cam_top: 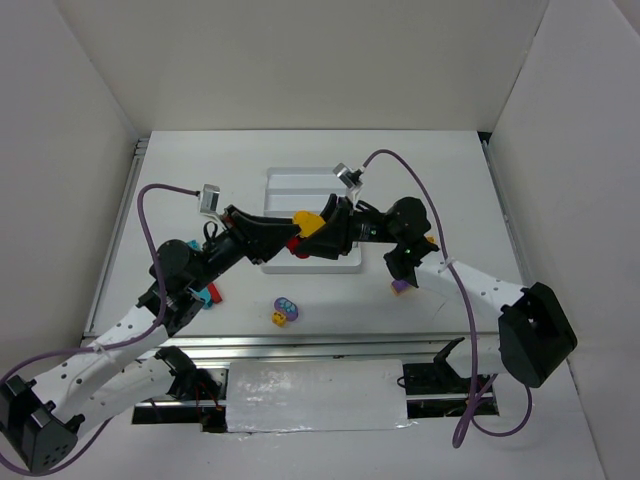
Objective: Sort the legos into containers by color
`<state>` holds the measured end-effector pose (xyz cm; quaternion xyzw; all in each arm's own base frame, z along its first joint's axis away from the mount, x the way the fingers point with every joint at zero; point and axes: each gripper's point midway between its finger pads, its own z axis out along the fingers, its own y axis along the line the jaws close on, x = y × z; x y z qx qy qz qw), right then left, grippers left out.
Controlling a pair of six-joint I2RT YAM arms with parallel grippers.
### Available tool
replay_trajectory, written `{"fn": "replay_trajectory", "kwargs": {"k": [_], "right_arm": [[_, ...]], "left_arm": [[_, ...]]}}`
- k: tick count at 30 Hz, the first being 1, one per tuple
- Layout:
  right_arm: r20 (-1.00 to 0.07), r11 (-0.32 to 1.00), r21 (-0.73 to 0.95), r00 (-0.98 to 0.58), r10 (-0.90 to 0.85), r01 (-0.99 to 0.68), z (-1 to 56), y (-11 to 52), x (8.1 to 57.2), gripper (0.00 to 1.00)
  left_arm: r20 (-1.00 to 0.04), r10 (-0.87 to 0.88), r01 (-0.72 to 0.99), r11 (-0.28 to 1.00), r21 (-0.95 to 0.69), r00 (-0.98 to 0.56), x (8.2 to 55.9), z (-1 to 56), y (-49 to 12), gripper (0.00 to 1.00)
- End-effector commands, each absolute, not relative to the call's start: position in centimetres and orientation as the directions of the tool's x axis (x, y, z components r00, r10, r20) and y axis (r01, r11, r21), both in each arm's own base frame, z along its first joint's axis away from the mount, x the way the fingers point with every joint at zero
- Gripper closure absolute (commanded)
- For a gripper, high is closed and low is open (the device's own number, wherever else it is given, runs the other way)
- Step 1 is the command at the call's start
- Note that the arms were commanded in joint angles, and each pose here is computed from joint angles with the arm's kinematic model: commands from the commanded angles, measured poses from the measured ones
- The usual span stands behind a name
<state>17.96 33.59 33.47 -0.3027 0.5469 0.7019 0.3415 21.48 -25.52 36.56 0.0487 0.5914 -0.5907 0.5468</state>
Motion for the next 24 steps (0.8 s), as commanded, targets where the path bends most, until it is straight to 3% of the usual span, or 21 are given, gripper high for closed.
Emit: {"fn": "replay_trajectory", "kwargs": {"k": [1, 4, 8, 12, 15, 22, 24], "right_arm": [[-0.847, -0.189, 0.49, -0.516, 0.126, -0.851, 34.1, 33.8, 17.2, 1.0], [-0.843, -0.179, 0.501, -0.524, 0.12, -0.847, 33.5, 34.1, 17.7, 1.0], [-0.838, -0.164, 0.515, -0.534, 0.112, -0.842, 32.7, 34.3, 18.4, 1.0], [-0.835, -0.144, 0.526, -0.541, 0.101, -0.838, 32.0, 34.4, 19.2, 1.0], [-0.829, -0.139, 0.537, -0.551, 0.096, -0.832, 31.5, 34.4, 19.8, 1.0], [-0.823, -0.13, 0.551, -0.562, 0.08, -0.824, 30.6, 33.9, 20.4, 1.0], [-0.826, -0.144, 0.548, -0.56, 0.06, -0.824, 30.6, 33.9, 20.1, 1.0]], "left_arm": [[-0.705, -0.606, 0.717, 0.298, -0.63, -0.368, 22.0, 38.0, -25.7, 0.51], [-0.705, -0.61, 0.714, 0.303, -0.631, -0.363, 22.4, 38.0, -25.9, 0.5], [-0.712, -0.608, 0.712, 0.32, -0.625, -0.351, 22.9, 38.0, -26.0, 0.37], [-0.722, -0.604, 0.703, 0.349, -0.62, -0.337, 23.6, 37.5, -26.0, 0.38], [-0.727, -0.598, 0.696, 0.362, -0.62, -0.337, 23.9, 37.1, -26.1, 0.45], [-0.754, -0.574, 0.703, 0.39, -0.594, -0.319, 24.1, 36.9, -26.0, 0.52], [-0.765, -0.553, 0.7, 0.401, -0.591, -0.329, 24.4, 36.6, -26.3, 0.66]]}}
